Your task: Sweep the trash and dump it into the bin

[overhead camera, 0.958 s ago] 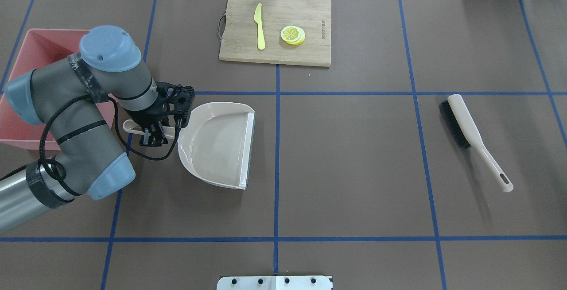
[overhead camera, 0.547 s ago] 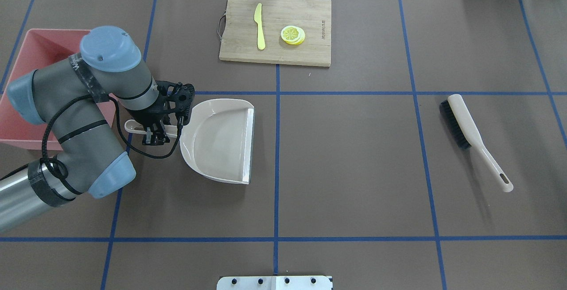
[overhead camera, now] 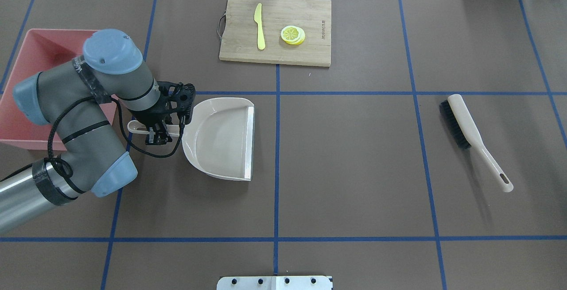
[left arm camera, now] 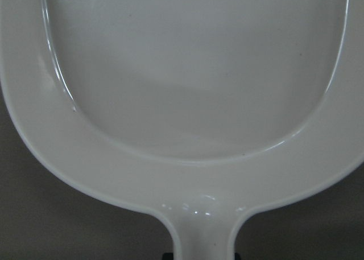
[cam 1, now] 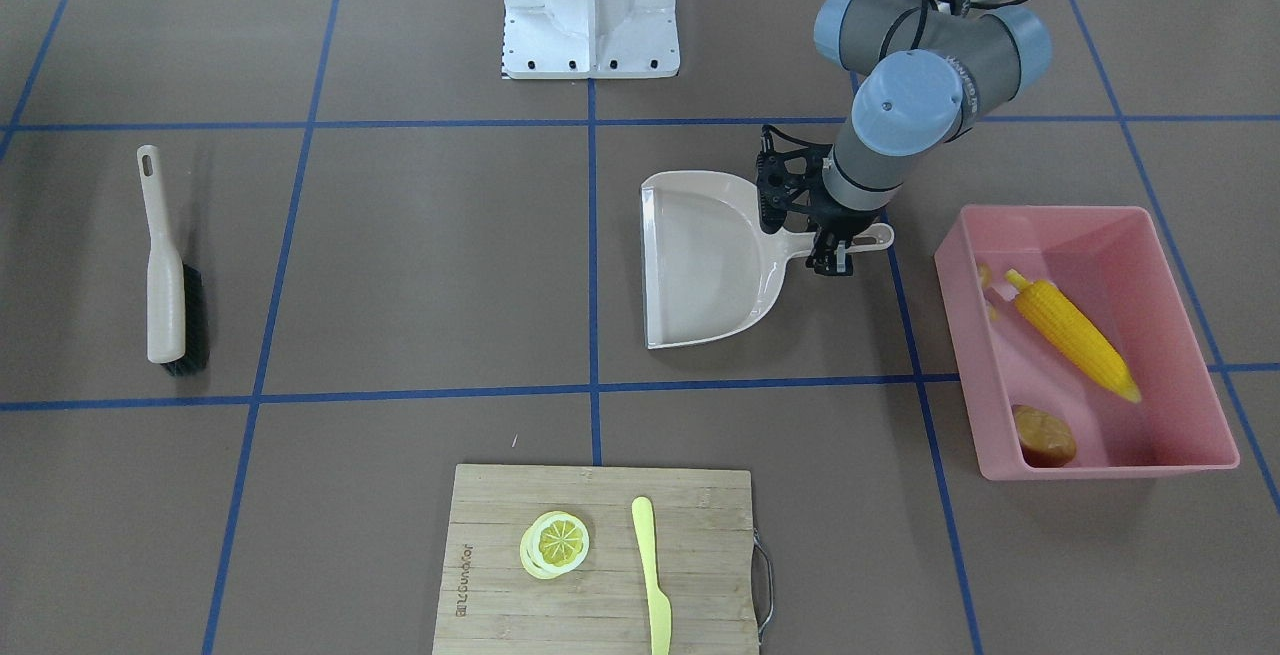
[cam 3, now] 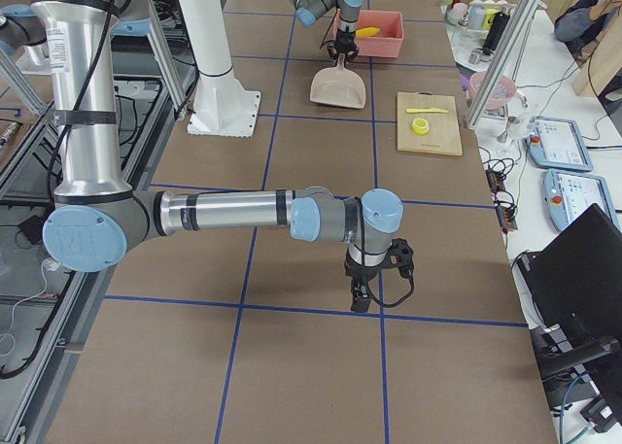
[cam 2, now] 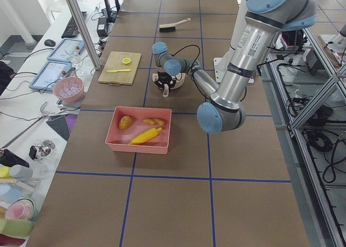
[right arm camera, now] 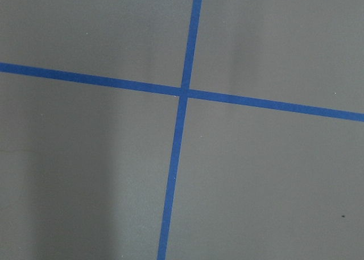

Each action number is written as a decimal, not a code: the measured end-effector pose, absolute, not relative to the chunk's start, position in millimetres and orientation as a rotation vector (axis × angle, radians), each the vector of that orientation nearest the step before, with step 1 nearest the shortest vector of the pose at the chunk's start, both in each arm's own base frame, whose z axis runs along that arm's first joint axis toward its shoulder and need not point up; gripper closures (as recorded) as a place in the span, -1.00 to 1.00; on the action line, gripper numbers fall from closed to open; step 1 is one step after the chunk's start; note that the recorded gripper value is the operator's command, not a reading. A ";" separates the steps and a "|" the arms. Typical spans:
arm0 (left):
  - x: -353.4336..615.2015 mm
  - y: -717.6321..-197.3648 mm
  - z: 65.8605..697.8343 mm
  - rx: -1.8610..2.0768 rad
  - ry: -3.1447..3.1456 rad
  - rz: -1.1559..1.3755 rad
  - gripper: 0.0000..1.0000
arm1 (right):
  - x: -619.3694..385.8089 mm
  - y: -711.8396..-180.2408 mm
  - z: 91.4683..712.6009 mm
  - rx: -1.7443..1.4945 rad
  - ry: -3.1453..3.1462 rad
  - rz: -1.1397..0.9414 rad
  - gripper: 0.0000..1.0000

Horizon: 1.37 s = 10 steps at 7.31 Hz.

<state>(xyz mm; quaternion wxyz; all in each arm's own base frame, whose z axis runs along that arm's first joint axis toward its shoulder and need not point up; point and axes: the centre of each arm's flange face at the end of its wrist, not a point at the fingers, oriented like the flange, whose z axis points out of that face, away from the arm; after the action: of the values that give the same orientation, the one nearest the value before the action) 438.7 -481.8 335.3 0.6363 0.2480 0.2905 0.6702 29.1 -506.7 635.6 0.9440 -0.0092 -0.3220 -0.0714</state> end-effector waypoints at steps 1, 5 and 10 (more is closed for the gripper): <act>438.9 -482.5 335.8 0.572 0.654 1.529 -0.10 | 29.0 -506.4 636.1 -0.020 -0.658 -0.145 -1.00; 435.0 -484.6 333.9 0.606 0.633 1.513 -0.96 | 27.4 -505.0 645.7 -0.042 -0.661 -0.141 -1.00; 349.2 -538.8 305.8 0.632 0.624 1.200 -0.96 | 27.3 -504.1 654.6 -0.059 -0.662 -0.135 -1.00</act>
<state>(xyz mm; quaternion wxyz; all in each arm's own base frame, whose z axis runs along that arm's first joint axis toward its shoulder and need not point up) 349.2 -538.8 305.8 0.7339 0.2875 0.2840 0.5460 27.3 -504.1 654.6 0.9431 -0.0288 -0.3246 -0.0661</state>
